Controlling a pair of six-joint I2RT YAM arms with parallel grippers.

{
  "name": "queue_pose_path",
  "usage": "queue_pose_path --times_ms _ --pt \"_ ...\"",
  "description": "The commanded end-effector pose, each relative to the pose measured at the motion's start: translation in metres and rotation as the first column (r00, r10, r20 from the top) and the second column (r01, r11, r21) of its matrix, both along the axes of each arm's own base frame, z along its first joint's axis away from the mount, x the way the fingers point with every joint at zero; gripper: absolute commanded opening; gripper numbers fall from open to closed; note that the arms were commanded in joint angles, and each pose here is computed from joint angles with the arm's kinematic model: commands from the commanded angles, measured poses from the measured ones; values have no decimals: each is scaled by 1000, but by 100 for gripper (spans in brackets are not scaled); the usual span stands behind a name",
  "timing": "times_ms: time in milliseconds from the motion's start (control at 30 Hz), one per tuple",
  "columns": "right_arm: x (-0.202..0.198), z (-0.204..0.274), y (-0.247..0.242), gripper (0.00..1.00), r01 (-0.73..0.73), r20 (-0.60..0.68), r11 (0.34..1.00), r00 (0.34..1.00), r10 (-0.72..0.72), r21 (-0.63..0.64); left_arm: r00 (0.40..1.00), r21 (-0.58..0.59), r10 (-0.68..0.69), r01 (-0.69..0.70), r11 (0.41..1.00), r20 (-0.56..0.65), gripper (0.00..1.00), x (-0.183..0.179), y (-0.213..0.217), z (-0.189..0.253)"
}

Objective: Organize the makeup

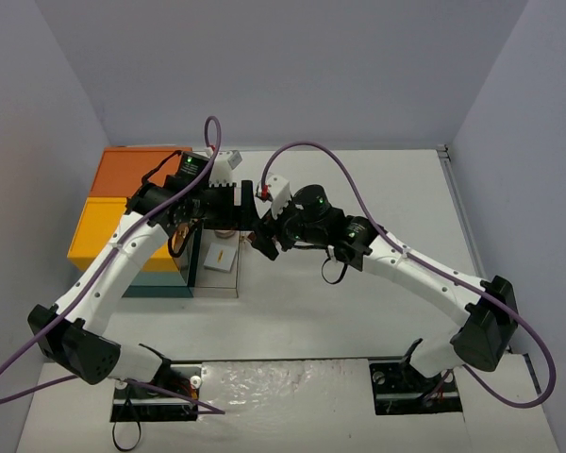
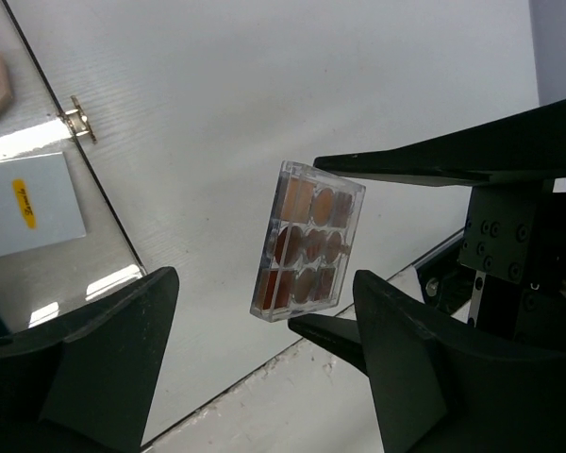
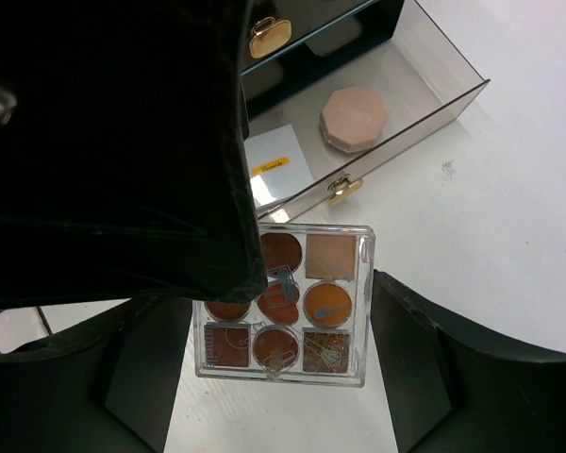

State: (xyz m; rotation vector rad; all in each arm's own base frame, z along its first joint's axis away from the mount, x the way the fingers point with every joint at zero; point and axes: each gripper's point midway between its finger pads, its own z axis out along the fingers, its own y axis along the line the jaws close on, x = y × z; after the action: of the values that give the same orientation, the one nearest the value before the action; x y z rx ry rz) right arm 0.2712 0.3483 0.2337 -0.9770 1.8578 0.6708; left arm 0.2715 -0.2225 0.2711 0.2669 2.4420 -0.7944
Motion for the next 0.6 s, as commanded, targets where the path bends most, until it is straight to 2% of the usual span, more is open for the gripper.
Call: queue_pose_path --times_ms 0,367,567 --pt "-3 59 3 27 -40 111 993 993 27 110 1000 -101 -9 10 995 7 68 2 -12 19" --pt "-11 77 -1 28 -54 133 985 991 33 162 998 -189 -28 17 982 -54 50 -3 -27 16" --pt "-14 77 -1 28 -64 130 983 991 42 172 999 -223 -28 17 975 -44 33 -3 -31 21"
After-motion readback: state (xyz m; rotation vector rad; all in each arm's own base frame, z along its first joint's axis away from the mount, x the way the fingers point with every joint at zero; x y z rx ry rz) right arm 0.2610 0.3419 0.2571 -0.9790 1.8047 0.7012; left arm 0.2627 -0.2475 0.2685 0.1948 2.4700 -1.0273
